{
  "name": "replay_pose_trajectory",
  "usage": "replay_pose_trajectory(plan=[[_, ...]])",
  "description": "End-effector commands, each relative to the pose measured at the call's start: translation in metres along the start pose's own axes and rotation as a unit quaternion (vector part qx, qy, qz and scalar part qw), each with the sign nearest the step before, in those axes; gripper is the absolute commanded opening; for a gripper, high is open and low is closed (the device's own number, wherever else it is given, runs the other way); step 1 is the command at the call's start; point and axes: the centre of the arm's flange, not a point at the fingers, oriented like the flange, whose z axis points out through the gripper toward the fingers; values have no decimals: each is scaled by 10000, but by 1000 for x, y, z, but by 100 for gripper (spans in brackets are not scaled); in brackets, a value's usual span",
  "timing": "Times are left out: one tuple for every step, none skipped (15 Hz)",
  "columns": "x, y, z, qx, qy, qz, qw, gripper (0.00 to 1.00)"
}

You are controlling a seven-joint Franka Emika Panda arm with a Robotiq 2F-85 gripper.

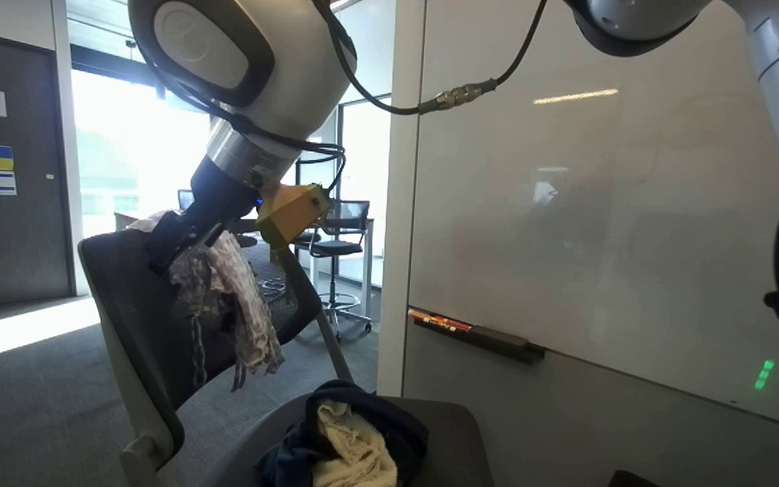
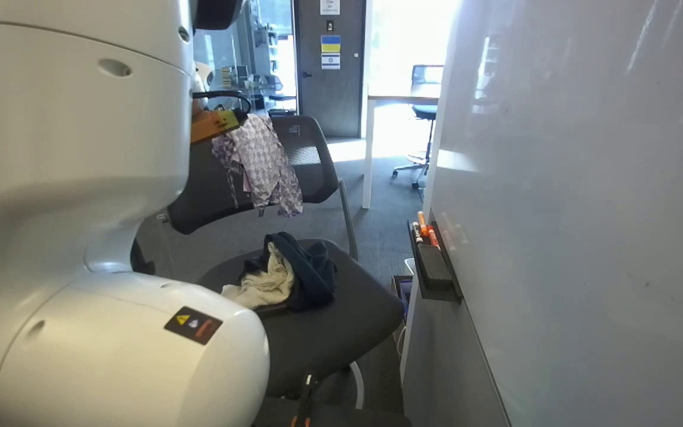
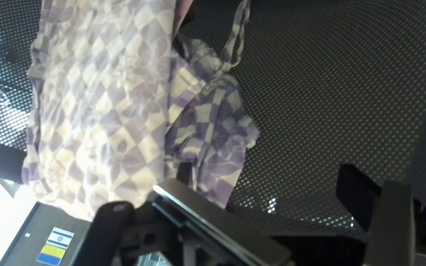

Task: Move the clothes to the seat of the chair

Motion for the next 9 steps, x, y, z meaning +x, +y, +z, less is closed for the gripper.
replay_pose_trajectory(plan=[[25,30,5,-237,229,173,9993,100],[24,31,1,-298,263,167,9991,100],[9,22,-1,-188,132,121,9997,100],[10,27,-1,-227,150,145,9995,100],[11,29,-1,-247,159,157,9994,100],[5,25,-1,-186,81,140,9997,100],[3,23,1,-144,3,243,9996,100],[3,23,1,-42,-95,380,9992,100],[1,22,1,71,-165,478,9987,100]])
